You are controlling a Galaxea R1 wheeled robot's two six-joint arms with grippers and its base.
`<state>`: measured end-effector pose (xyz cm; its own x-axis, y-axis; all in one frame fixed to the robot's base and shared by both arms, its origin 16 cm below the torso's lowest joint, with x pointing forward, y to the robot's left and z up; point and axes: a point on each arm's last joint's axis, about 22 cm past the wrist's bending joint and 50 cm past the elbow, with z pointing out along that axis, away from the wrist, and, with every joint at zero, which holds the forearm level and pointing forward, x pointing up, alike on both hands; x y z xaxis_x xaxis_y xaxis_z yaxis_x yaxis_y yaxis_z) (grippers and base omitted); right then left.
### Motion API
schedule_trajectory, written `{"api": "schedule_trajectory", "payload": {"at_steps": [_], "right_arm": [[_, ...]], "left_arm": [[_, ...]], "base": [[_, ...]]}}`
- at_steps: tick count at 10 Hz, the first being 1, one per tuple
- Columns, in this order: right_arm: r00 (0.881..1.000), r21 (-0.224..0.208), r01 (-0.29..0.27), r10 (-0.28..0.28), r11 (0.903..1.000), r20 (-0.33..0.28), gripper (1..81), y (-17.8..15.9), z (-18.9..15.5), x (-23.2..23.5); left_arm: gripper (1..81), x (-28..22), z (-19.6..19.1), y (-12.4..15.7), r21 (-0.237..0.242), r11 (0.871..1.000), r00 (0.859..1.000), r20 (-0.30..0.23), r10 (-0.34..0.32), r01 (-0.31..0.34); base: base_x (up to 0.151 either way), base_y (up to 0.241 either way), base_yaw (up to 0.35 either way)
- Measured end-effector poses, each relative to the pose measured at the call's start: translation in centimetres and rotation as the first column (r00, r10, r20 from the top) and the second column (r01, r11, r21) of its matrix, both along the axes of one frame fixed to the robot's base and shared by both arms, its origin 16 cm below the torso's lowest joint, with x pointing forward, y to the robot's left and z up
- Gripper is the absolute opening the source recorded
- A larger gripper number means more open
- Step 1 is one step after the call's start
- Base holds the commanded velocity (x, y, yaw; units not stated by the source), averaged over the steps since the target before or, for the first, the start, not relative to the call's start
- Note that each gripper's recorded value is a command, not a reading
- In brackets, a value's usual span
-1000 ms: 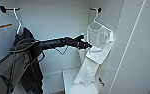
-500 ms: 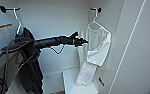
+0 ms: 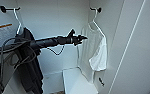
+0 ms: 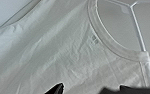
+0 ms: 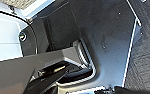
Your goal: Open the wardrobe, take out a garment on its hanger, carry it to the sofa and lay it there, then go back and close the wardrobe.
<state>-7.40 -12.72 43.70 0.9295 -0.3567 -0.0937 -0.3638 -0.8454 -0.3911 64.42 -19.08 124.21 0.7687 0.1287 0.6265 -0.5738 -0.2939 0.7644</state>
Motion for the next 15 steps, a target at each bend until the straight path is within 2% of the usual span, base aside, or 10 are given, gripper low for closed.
{"api": "schedule_trajectory", "payload": {"at_steps": [4,7,9,13,15], "right_arm": [[1.0,0.002,0.0,0.0,1.0,0.0,81.1,0.4,0.0,0.1],[1.0,0.004,-0.001,0.001,1.0,0.0,81.1,0.6,0.0,0.0],[1.0,0.004,0.001,-0.001,1.0,-0.004,81.1,0.6,0.0,-0.3],[0.999,0.009,0.004,-0.003,1.0,-0.04,81.1,1.1,0.3,-2.3],[0.998,0.009,0.004,-0.003,1.0,-0.064,81.1,1.0,0.5,-3.1]], "left_arm": [[81.1,-0.3,6.3,-0.5,-0.05,0.999,0.998,0.056,0.004,-0.001],[81.1,-0.2,10.6,-0.4,-0.086,0.996,0.997,0.072,0.021,-0.014],[81.1,-0.6,12.7,-1.7,-0.106,0.994,0.996,0.083,0.021,-0.012],[81.1,-2.0,15.0,-7.1,-0.129,0.991,0.995,0.104,-0.015,0.028],[81.1,0.0,13.2,-7.7,-0.129,0.992,0.998,0.063,0.002,0.006]], "base": [[0.0,0.0,0.0],[0.0,0.0,0.0],[0.0,0.0,0.0],[0.0,0.0,0.0],[0.0,0.0,0.0]]}}
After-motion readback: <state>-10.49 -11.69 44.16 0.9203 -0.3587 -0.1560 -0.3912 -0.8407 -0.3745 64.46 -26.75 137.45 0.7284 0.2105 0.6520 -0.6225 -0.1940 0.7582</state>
